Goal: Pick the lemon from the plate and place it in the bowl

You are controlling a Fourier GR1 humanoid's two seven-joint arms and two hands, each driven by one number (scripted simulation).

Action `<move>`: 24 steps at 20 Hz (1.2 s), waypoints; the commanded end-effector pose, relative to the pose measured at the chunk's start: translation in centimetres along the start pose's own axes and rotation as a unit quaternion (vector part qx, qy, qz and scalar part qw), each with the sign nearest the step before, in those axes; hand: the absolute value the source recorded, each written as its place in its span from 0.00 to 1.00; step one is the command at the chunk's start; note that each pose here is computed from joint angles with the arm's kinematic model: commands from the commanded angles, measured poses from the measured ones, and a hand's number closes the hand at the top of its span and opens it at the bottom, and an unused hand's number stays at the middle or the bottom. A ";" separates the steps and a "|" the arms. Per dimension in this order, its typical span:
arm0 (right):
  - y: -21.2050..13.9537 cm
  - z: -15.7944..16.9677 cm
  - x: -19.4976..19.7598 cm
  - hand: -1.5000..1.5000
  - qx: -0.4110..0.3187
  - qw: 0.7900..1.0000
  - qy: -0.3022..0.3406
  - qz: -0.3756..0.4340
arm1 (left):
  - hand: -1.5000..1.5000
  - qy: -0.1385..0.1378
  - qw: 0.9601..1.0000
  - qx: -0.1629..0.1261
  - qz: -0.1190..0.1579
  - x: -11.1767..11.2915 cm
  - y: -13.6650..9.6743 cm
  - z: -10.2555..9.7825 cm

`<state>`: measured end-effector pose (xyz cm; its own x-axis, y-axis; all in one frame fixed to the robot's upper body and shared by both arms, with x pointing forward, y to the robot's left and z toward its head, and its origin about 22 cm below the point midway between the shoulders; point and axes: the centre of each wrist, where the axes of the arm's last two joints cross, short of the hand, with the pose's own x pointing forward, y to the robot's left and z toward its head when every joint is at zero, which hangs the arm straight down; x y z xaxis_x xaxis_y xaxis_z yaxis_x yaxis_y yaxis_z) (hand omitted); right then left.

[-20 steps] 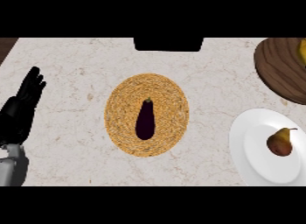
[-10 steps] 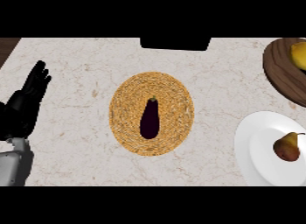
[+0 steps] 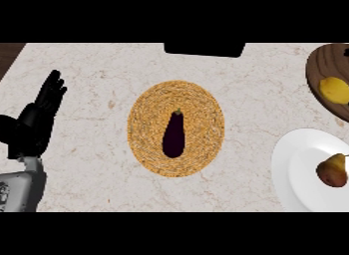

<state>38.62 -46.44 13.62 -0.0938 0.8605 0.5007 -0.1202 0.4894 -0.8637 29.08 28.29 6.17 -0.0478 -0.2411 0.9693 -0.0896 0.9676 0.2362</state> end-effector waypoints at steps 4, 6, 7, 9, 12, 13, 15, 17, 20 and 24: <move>0.4 0.9 -1.3 0.00 -0.064 0.969 -0.058 -0.231 | 0.50 -0.003 1.000 -0.001 -0.003 0.2 0.0 0.1; -1.3 1.3 -1.4 0.00 -0.094 0.946 -0.076 -0.301 | 0.50 0.002 1.000 0.008 0.005 0.5 0.2 -0.2; -1.8 2.1 -2.0 0.00 -0.101 0.936 -0.082 -0.326 | 0.50 0.007 1.000 0.007 -0.005 -0.7 0.3 0.2; -2.8 3.2 -2.6 0.00 -0.114 0.919 -0.077 -0.371 | 0.50 0.002 1.000 0.018 -0.006 0.1 1.1 -0.2; -4.9 5.6 -3.9 0.00 -0.109 0.917 -0.055 -0.379 | 0.50 -0.007 1.000 0.013 0.003 0.9 0.4 -0.3; -4.7 6.4 -4.6 0.00 -0.109 0.916 -0.051 -0.382 | 0.50 0.001 1.000 0.010 0.005 -0.7 0.0 0.4; -5.0 7.8 -5.5 0.00 -0.104 0.920 -0.033 -0.377 | 0.50 -0.003 1.000 0.005 0.004 0.4 0.8 -0.2; -7.2 9.1 -5.6 0.00 -0.099 0.919 -0.037 -0.380 | 0.50 0.001 1.000 0.017 0.000 -0.1 0.4 -0.2; -6.9 11.0 -6.9 0.00 -0.097 0.913 -0.031 -0.396 | 0.50 0.004 1.000 0.021 0.005 -0.1 1.1 0.3; -7.4 11.5 -7.0 0.00 -0.077 0.898 -0.040 -0.431 | 0.50 0.000 1.000 0.023 -0.003 0.3 0.9 0.2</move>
<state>30.37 -56.49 17.17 -0.0379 0.2404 0.9699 0.0679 0.9690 -0.2376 28.81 28.91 6.21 -0.0436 -0.2359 0.9708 -0.1183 0.9661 0.2294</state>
